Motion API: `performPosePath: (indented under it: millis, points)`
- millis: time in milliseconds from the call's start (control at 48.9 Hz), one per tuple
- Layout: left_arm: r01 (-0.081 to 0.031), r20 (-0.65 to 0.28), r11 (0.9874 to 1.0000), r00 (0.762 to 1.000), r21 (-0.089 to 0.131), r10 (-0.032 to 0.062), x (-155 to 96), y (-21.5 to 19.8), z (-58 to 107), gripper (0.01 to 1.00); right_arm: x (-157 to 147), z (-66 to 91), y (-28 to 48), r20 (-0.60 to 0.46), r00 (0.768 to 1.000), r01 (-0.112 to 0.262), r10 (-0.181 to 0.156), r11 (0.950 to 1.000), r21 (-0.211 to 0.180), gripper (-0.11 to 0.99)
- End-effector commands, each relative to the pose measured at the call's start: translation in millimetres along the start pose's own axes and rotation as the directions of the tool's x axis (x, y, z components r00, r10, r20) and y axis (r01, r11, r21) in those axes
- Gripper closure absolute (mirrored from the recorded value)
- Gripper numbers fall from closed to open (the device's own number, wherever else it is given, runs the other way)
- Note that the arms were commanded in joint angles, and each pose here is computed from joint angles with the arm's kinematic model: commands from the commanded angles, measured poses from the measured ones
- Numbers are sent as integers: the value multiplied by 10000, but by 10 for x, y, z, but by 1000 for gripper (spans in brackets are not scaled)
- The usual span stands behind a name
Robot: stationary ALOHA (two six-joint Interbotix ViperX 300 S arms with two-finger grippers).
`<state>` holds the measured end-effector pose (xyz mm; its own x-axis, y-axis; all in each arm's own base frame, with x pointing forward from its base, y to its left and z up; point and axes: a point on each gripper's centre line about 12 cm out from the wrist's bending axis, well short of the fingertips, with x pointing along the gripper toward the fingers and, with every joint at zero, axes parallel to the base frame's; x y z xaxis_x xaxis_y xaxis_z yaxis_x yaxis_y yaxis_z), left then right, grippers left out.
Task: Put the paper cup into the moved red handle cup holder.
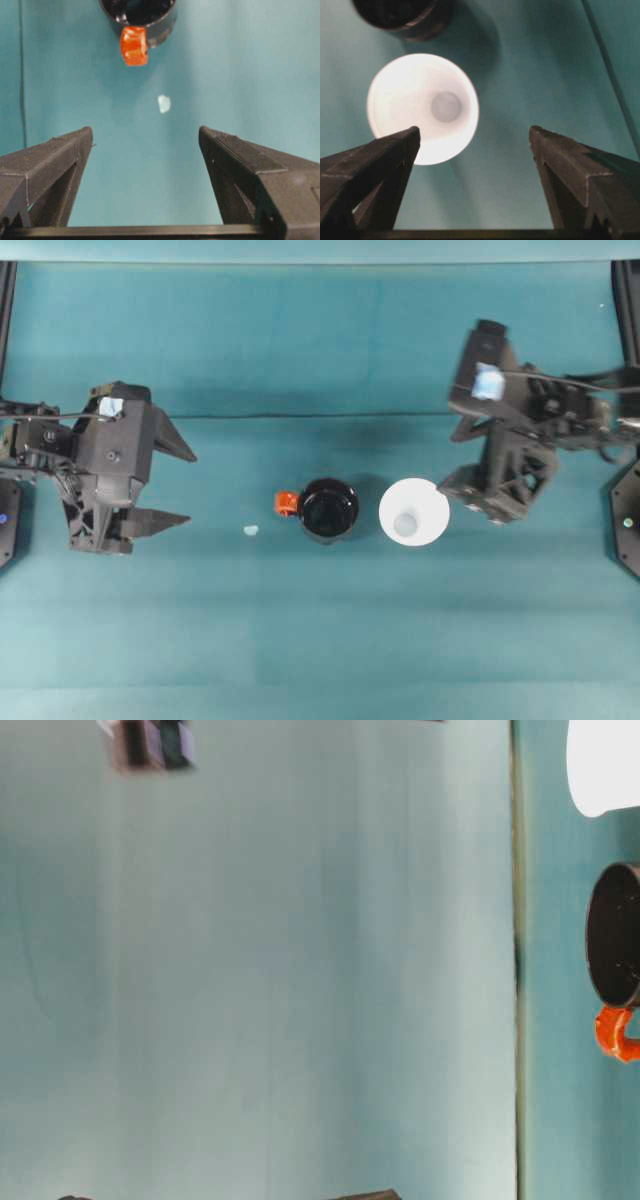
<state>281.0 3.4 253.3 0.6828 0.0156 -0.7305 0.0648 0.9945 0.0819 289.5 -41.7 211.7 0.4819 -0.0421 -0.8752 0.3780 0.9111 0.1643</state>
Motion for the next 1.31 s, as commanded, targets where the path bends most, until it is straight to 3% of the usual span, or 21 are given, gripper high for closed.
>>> performPosePath:
  millis: [0, 266, 532, 1044, 1187, 1289]
  points:
    - [-39, 212, 10000, 9998, 8, 39, -44, 8, 50, 76, 77, 38, -13, -147, 9998, 98, -94, 9996, 266, -80]
    - [-36, 182, 10000, 9998, -7, 36, -37, 7, 43, 77, 418, -21, -4, -1081, 9937, 319, -285, 9990, 301, -78]
    - [-25, 90, 10000, 10000, -21, 26, -18, 4, 18, 78, 654, -45, 22, -1318, 9910, 284, -228, 9988, 411, -75]
    - [-24, 75, 10000, 10000, -20, 24, -9, 4, 16, 79, 726, -60, 21, -1436, 9893, 319, -256, 9986, 414, -55]
    - [-16, 76, 10000, 10000, -33, 16, -9, 3, 16, 79, 741, -54, 46, -1505, 9886, 191, -79, 9971, 732, 47]
    - [-25, 90, 10000, 10000, -21, 25, -12, 4, 22, 79, 760, -37, 60, -1505, 9886, 132, -2, 9962, 857, 293]
